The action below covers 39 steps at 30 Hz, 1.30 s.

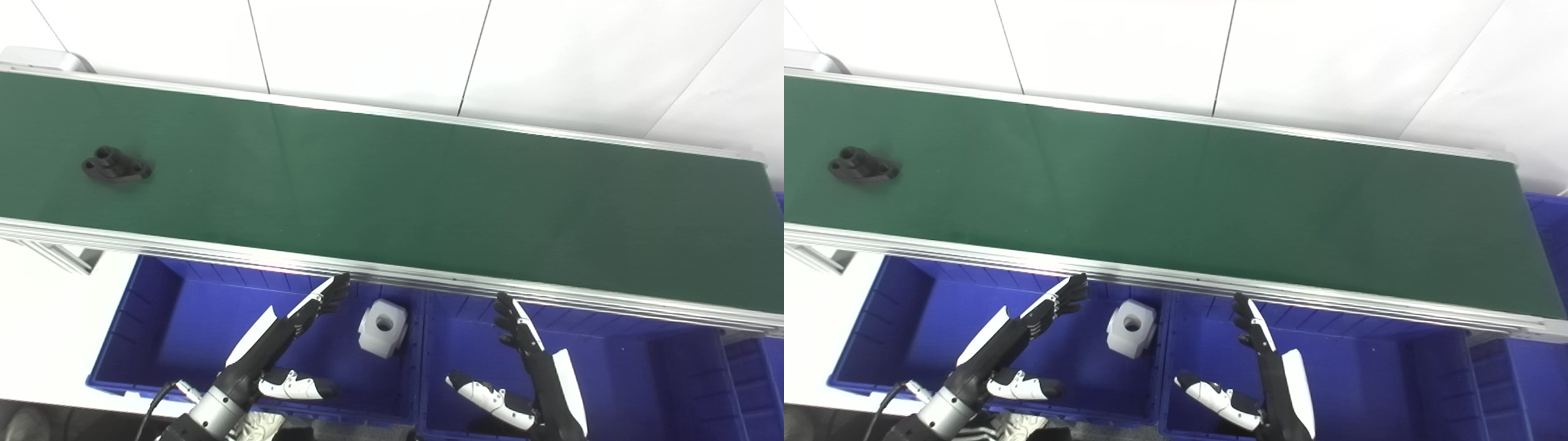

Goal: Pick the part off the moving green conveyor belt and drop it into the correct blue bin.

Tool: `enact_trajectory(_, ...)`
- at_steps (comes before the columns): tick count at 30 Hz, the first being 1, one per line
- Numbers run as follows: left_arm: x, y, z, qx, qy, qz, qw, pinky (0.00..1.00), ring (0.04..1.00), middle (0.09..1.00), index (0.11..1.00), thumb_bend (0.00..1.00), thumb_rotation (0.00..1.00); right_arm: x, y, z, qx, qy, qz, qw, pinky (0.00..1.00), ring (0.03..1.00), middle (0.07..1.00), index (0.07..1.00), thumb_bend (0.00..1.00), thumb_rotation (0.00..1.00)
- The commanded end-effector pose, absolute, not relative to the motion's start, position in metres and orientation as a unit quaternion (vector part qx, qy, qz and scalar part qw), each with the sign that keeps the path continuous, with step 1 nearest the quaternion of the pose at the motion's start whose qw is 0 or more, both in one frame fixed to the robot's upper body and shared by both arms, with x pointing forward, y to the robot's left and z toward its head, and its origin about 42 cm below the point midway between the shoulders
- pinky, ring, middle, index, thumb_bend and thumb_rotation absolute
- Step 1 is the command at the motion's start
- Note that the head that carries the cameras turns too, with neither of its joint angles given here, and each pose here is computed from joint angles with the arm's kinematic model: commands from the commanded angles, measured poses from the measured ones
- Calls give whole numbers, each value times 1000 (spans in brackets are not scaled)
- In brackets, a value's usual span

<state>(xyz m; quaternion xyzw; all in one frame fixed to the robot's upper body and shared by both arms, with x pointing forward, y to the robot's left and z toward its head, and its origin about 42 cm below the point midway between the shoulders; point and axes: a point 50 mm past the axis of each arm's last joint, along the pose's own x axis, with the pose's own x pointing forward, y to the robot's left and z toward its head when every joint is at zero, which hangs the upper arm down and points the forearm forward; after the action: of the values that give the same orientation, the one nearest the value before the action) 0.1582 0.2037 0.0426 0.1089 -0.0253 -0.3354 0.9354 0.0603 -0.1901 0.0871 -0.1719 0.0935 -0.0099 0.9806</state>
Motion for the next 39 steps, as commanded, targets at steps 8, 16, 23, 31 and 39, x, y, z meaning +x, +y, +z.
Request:
enact_trajectory(8,168,215,48,89,-51,-336,936,942,971,995,995,672,587,68,-175,91,-172,64,-11,983,828,876,901,919,801,397)
enact_trajectory(16,170,219,49,89,-52,-336,936,949,972,996,994,631,570,70,-169,90,-179,69,-9,981,857,889,907,930,795,417)
enact_trajectory(23,171,220,51,94,-55,-336,935,929,964,991,985,639,578,72,-166,89,-179,67,-8,981,884,901,913,936,792,422)
enact_trajectory(31,172,212,60,87,-75,-339,934,928,967,994,990,647,599,69,-170,96,-184,52,-9,981,836,889,916,938,785,417)
enact_trajectory(39,172,186,70,98,-103,-352,925,896,943,974,978,685,622,60,-194,109,-218,47,1,975,783,857,896,926,783,398)
